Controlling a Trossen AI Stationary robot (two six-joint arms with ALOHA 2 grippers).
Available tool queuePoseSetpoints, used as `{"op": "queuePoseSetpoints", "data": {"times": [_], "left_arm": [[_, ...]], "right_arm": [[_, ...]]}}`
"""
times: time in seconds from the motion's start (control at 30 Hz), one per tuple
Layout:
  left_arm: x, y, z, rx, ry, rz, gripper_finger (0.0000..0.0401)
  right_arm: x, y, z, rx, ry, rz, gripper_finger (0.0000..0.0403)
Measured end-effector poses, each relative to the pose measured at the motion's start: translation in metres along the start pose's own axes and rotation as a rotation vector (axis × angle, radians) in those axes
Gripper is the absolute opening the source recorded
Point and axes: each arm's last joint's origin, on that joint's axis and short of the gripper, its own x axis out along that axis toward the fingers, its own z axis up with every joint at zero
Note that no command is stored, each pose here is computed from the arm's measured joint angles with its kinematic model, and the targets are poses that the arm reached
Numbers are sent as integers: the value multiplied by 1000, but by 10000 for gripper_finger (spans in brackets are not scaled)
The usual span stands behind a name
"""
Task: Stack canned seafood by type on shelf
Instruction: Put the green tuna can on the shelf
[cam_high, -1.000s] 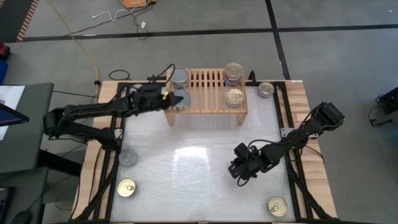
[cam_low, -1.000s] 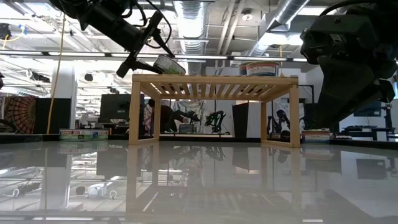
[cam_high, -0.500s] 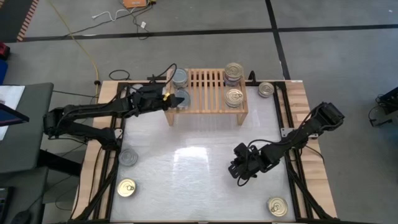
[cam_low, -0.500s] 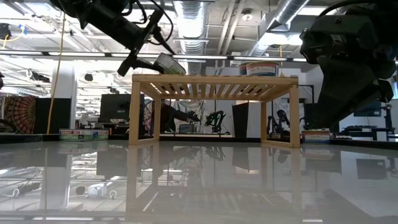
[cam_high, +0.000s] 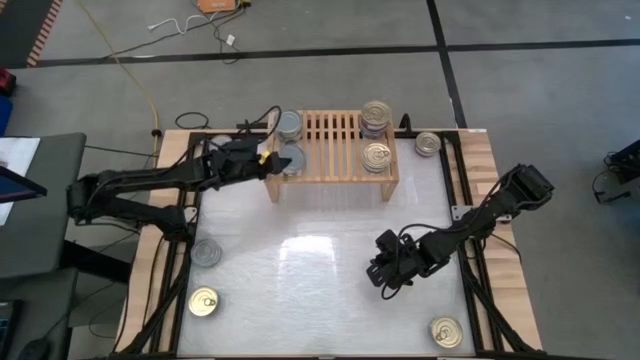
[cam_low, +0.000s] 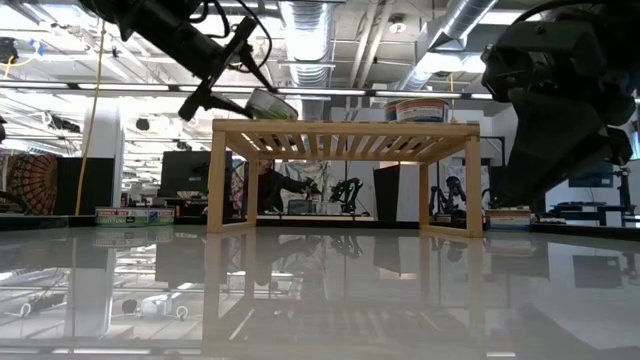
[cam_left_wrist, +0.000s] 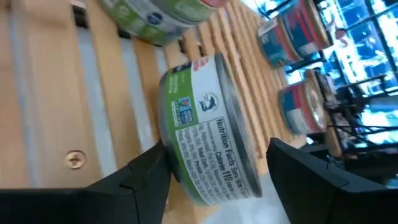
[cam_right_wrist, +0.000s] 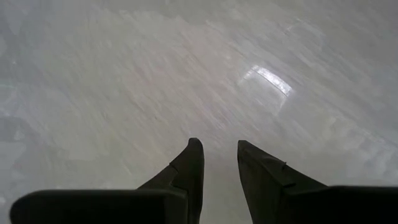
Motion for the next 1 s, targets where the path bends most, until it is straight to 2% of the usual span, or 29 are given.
{"op": "queuePoseSetpoints", "data": {"times": [0.13,0.23,0.37,0.5,0.77,1.0], "left_arm": [[-5,-3,1,-29,42,-43,247],[-8,0,-2,-24,66,-12,247],[-13,2,0,-23,29,27,247],[-14,2,0,9,42,23,247],[-13,4,2,4,16,52,247],[-22,5,9,44,-66,81,247]], "right_arm": [[0,1,0,4,-2,9,123],[0,1,0,4,-2,9,123],[0,1,0,5,-3,13,123],[0,1,0,14,-3,13,123],[0,2,1,27,-5,21,123],[0,4,2,48,-10,40,123]]}}
